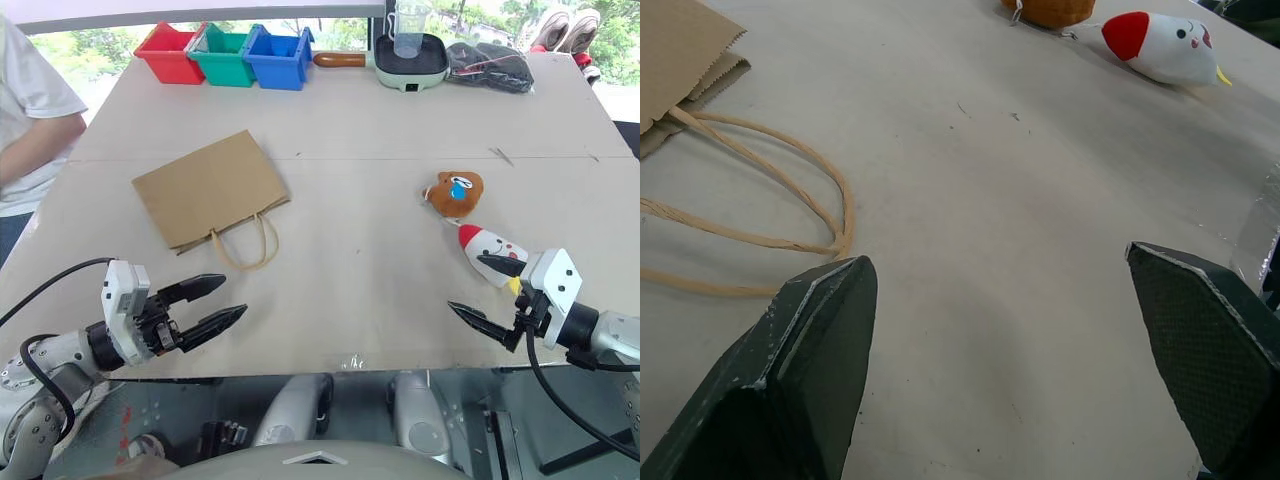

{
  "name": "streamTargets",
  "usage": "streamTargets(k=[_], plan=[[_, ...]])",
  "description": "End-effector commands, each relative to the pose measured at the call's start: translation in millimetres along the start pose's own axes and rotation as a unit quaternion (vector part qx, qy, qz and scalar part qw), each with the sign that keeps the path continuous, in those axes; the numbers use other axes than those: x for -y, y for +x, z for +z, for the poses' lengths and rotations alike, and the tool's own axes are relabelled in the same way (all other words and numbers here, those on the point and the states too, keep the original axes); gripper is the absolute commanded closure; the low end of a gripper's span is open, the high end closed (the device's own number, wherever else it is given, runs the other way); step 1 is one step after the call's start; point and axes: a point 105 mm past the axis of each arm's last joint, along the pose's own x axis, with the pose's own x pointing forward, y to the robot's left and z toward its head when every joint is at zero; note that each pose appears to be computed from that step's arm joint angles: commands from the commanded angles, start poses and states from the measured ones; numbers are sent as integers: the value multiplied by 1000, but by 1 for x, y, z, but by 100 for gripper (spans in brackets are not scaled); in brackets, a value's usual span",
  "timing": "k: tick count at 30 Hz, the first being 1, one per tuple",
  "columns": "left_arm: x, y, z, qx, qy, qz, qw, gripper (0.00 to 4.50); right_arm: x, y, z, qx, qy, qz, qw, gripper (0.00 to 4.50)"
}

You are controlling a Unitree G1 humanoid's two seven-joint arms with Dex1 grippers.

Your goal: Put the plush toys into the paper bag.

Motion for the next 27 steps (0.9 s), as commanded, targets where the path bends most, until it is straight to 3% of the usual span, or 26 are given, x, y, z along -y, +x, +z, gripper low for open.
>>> streamTargets(k=[1, 5, 9, 12, 18, 23, 27], plan=[[-6, 1, 14, 24, 24, 12, 999, 20, -5, 2, 13, 24, -16, 2, 1000, 0], [-39, -3, 36, 48, 71, 70, 994, 20, -18, 25, 31, 86, -12, 28, 996, 0], [-66, -19, 38, 6, 160, 120, 980, 20, -33, 36, 36, 102, -8, 66, 993, 0], [-89, -30, 38, -49, 264, 153, 951, 20, -38, 41, 34, 101, -6, 77, 992, 0], [-92, -15, 29, -92, 377, 107, 915, 20, -41, 47, 34, 108, -7, 76, 991, 0], [-86, 26, 29, -67, 427, 71, 899, 20, -41, 48, 33, 107, -12, 62, 992, 0], [-80, 38, 28, -50, 434, 44, 899, 182, -44, 48, 34, 106, -15, 58, 993, 0]])
